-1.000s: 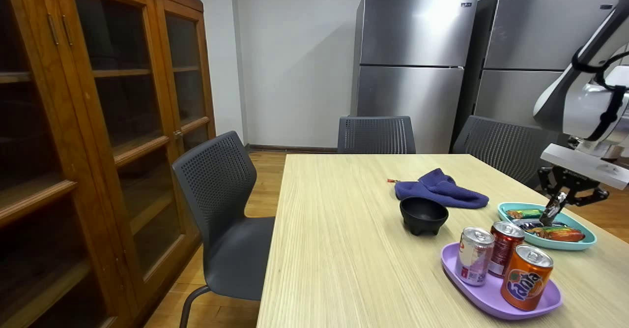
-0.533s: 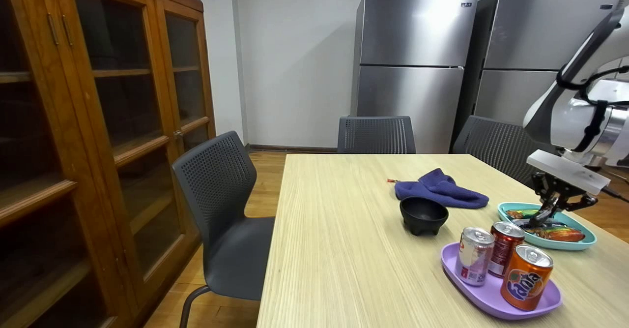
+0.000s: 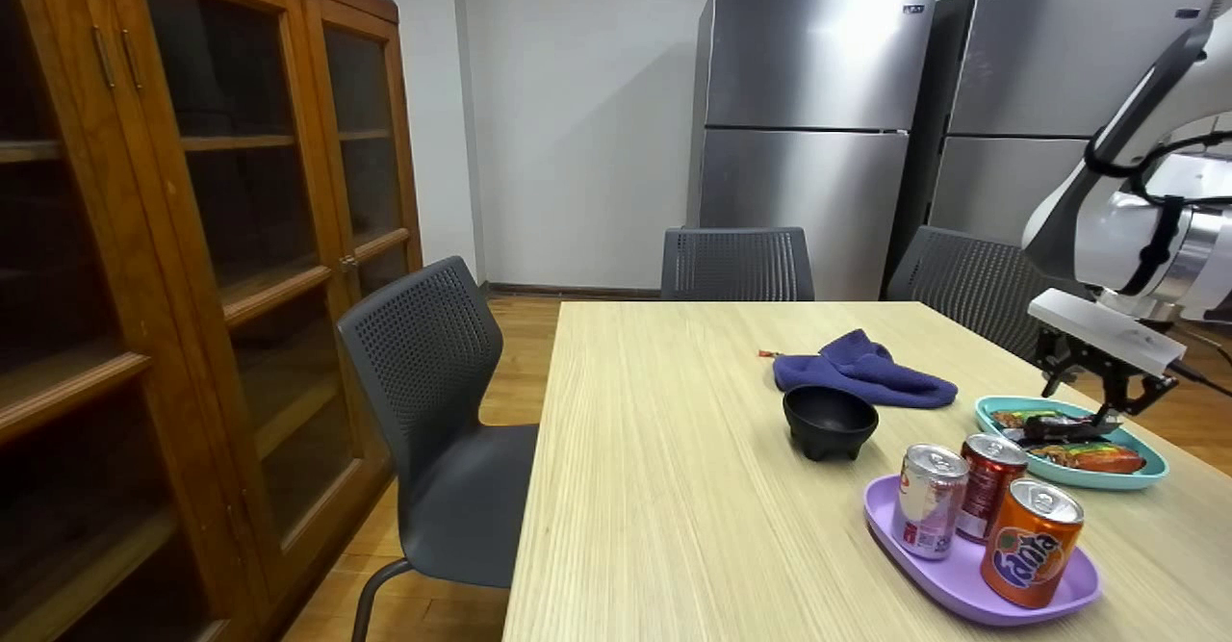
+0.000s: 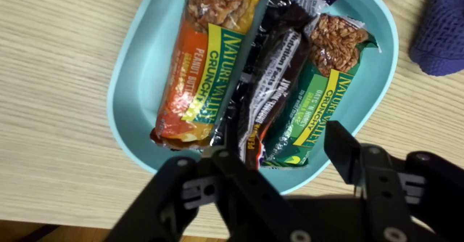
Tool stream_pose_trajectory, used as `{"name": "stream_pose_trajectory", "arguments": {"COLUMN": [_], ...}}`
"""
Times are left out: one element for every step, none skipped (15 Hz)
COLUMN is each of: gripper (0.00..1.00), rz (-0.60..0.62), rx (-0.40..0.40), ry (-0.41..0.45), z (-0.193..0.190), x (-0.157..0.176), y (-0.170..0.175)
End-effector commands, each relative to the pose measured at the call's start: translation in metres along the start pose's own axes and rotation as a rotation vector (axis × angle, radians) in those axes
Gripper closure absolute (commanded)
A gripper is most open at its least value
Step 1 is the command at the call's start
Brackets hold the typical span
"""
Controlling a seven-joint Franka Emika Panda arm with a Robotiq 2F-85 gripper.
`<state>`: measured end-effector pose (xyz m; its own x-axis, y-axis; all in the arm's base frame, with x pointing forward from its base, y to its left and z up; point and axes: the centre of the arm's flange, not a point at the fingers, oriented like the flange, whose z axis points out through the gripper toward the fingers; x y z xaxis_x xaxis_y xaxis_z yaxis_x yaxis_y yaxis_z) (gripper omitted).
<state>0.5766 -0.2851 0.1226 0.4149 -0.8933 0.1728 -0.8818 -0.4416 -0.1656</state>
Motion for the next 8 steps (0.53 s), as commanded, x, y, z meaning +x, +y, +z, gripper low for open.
{"name": "stream_pose_trajectory", "arguments": {"gripper": [0.05,0.00,0.00,0.00,0.00,0.00,0.00,0.00], "rz": [0.001,-0.009,-0.021,-0.030,-0.037,-0.044,-0.055,-0.063], "rx": [0.023,0.021,0.023,0.024,0.027,0.030,0.031,0.032], "ry": [0.000,0.002,0.003,0.008,0.010,0.010,0.009,0.010], "z": [-0.023,-0.027,-0.031,-0.036,-0.040,-0.045,-0.050,-0.054], "x": [0.002,0.002,0.001,0.000,-0.001,-0.002,-0.004,-0.006], "y": [-0.007,-0.007,-0.008,-0.009,-0.009,-0.009,-0.009,-0.009]}}
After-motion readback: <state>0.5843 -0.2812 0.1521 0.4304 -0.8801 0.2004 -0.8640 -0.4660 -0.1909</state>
